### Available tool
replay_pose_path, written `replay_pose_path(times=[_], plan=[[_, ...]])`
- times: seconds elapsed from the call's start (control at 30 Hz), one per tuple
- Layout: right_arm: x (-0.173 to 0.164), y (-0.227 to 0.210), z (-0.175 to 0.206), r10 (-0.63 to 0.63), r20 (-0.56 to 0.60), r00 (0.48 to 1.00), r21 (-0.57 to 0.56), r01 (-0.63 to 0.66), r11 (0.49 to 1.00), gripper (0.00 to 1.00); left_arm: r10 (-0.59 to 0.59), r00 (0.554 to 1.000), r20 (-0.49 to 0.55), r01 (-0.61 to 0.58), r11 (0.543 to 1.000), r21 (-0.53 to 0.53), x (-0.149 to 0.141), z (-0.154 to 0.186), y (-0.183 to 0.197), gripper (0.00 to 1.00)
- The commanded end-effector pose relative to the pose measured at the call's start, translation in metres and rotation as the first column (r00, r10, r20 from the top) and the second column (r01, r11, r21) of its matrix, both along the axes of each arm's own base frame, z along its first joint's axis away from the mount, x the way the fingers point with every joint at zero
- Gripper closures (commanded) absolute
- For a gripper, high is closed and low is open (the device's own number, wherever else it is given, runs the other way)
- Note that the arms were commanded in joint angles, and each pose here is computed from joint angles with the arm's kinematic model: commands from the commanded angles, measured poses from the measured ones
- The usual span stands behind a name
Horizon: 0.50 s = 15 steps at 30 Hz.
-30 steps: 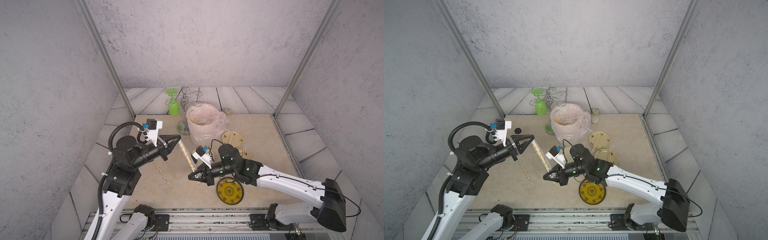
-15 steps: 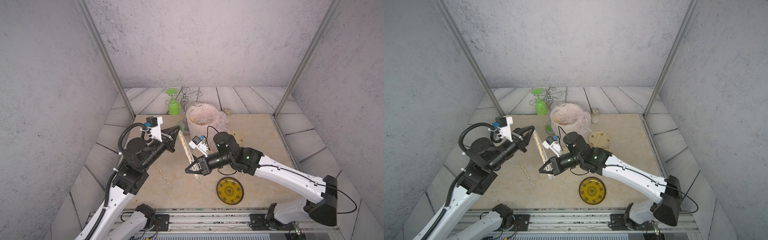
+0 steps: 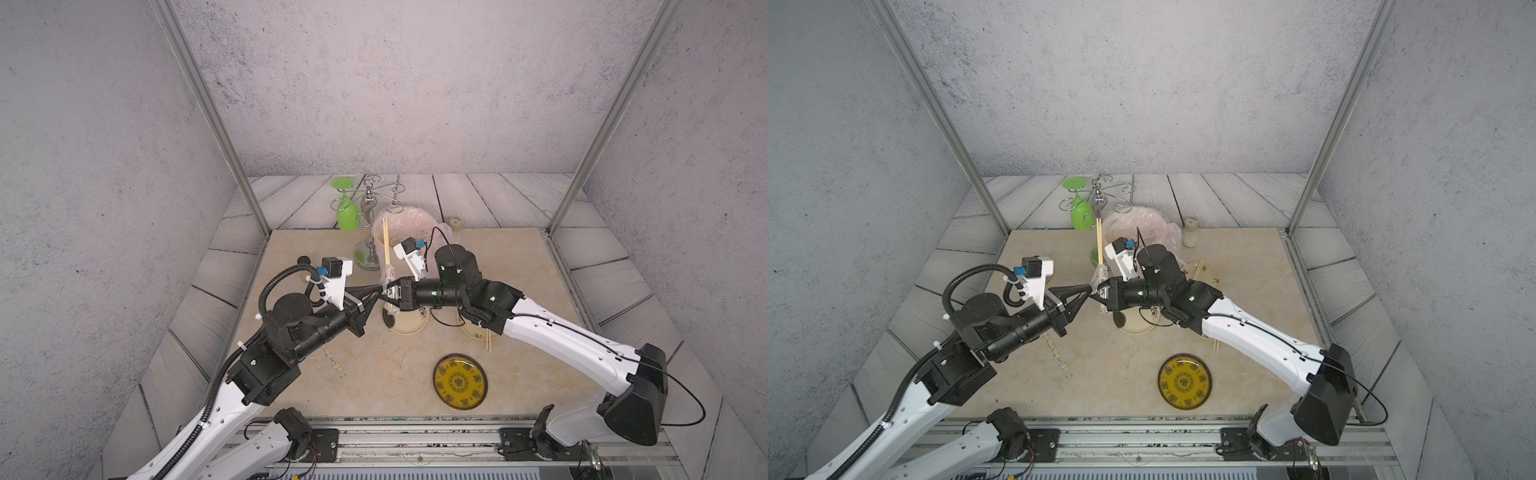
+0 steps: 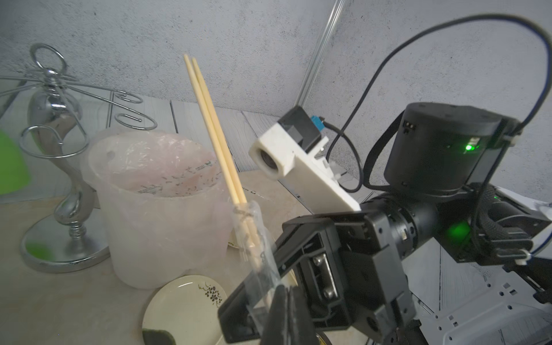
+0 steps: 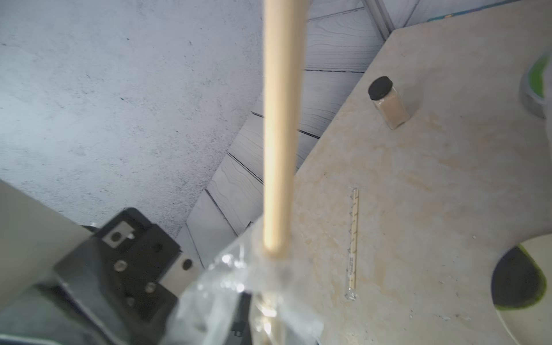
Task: Remove the packaging of disposable chopsticks
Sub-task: Remove the packet bag from the disposable chopsticks.
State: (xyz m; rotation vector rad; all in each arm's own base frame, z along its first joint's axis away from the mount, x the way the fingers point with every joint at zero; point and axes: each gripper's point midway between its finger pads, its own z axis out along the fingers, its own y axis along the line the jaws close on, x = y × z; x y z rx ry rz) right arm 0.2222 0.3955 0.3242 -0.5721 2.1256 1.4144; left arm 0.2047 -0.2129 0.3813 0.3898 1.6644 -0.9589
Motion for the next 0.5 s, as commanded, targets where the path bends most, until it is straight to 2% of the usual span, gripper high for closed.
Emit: replay_pose_path(times=[0.0, 0.07, 0.1, 0.2, 0.27, 0.37, 0.47], plan=[[-0.003, -0.025, 0.02, -0.056, 0.115, 0.992, 0.0, 0.056, 0.998, 1.0, 0.029, 0.998, 0.064, -0.027, 0.999, -0.02, -0.007, 0.026, 0.012, 1.0], [-0.007, -0.032, 0.02, -0.045, 0.158, 0.986, -0.011, 0.047, 0.999, 1.0, -0.001, 0.997, 0.082, 0.001, 1.0, -0.01, -0.014, 0.033, 0.012, 0.96], [-0.011, -0.035, 0.022, -0.031, 0.186, 0.982, -0.012, 0.034, 0.999, 1.0, -0.023, 0.995, 0.096, 0.024, 1.0, -0.01, -0.02, 0.036, 0.012, 0.69], [-0.025, -0.042, 0.026, 0.036, 0.265, 0.964, -0.024, -0.03, 0.999, 1.0, -0.013, 0.993, 0.121, 0.016, 1.0, -0.026, -0.028, 0.05, 0.021, 0.07], [-0.033, -0.047, 0.026, 0.079, 0.316, 0.945, -0.044, -0.068, 0.997, 1.0, -0.02, 0.987, 0.158, 0.026, 0.999, -0.034, -0.036, 0.066, 0.026, 0.02], [-0.048, -0.053, 0.025, 0.165, 0.392, 0.905, -0.083, -0.144, 0.986, 1.0, 0.01, 0.981, 0.196, -0.005, 1.0, -0.026, -0.037, 0.086, 0.033, 0.02], [-0.063, -0.058, 0.022, 0.245, 0.458, 0.854, -0.112, -0.218, 0.97, 1.0, 0.071, 0.971, 0.23, -0.067, 0.997, -0.027, -0.025, 0.097, 0.037, 0.03]])
